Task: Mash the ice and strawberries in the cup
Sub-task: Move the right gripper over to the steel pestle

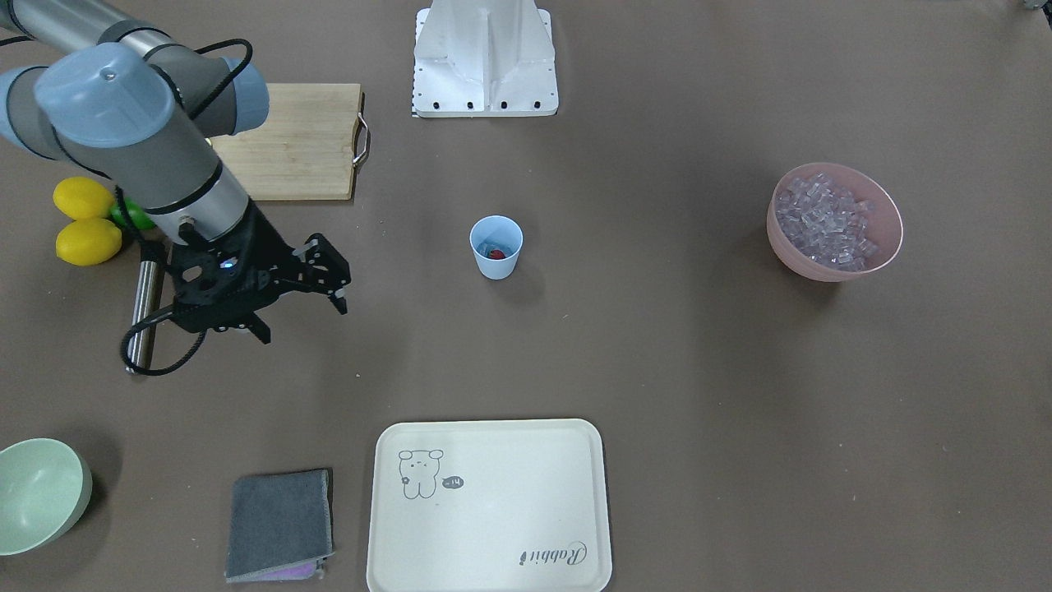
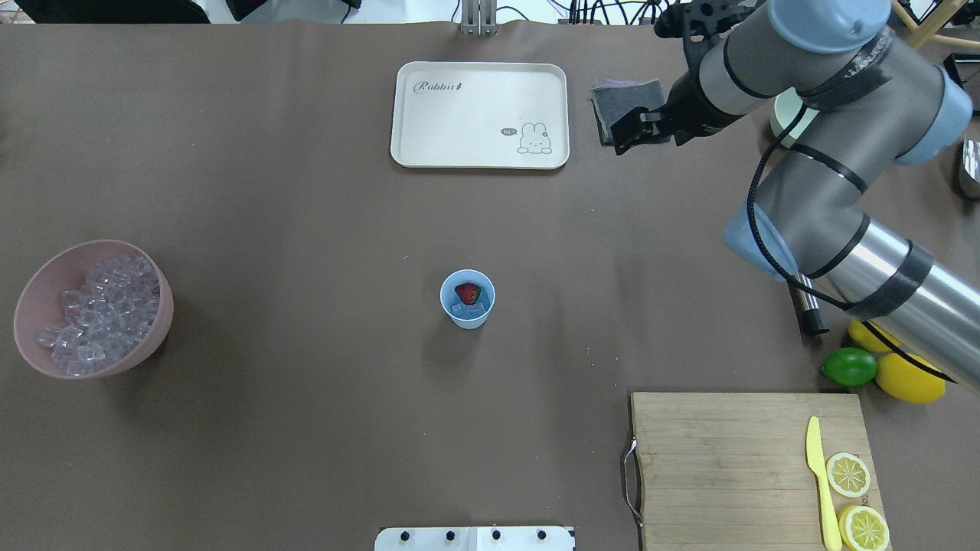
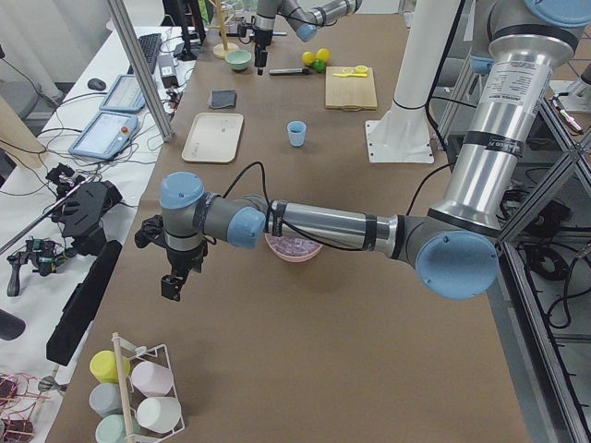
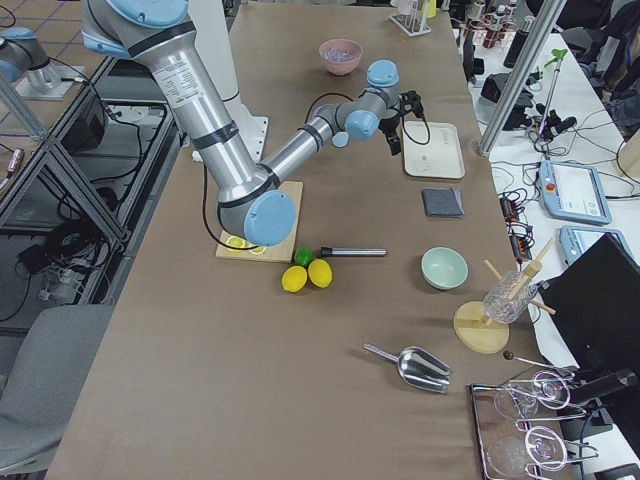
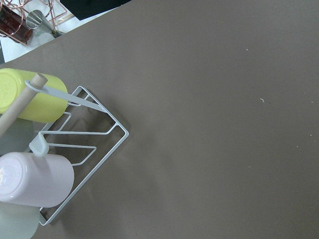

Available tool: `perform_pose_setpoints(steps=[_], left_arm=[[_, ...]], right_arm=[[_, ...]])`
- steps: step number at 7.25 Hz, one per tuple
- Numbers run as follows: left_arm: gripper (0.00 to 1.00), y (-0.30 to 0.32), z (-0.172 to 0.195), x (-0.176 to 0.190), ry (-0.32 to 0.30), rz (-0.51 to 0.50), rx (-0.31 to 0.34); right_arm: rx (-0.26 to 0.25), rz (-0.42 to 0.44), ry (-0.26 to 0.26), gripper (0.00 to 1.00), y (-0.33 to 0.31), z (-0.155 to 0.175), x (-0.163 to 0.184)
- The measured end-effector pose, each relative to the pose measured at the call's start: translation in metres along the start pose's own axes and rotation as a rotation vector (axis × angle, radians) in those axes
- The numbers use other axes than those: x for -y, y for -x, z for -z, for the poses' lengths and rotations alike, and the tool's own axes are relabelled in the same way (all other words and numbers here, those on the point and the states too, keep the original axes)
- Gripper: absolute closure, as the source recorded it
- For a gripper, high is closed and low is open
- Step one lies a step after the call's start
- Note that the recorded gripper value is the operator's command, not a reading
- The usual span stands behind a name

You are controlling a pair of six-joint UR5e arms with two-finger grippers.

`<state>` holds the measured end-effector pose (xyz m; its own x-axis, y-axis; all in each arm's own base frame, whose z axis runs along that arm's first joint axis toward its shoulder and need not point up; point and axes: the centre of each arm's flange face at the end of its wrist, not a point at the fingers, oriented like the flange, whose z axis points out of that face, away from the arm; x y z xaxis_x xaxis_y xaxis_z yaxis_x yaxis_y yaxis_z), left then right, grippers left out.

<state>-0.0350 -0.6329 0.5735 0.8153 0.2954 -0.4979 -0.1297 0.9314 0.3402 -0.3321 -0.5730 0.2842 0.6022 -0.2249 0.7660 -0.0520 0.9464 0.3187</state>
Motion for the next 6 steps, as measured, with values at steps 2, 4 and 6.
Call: perform_pose_setpoints(steps=[2, 4, 6], left_arm=[[0.02, -0.002, 0.009, 0.015, -0.018, -0.012, 0.002], [0.02, -0.010, 0.016, 0.028, -0.036, -0.036, 0.001], [0.02, -0.015, 0.021, 0.035, -0.049, -0.051, 0.000]], right_arm=[[-0.092, -0.097, 0.033, 0.00, -0.082, -0.005, -0.015], [-0.174, -0.154, 0.080, 0.00, -0.150, -0.021, -0.044], [-0.226, -0.157, 0.132, 0.00, -0.197, -0.036, -0.064]])
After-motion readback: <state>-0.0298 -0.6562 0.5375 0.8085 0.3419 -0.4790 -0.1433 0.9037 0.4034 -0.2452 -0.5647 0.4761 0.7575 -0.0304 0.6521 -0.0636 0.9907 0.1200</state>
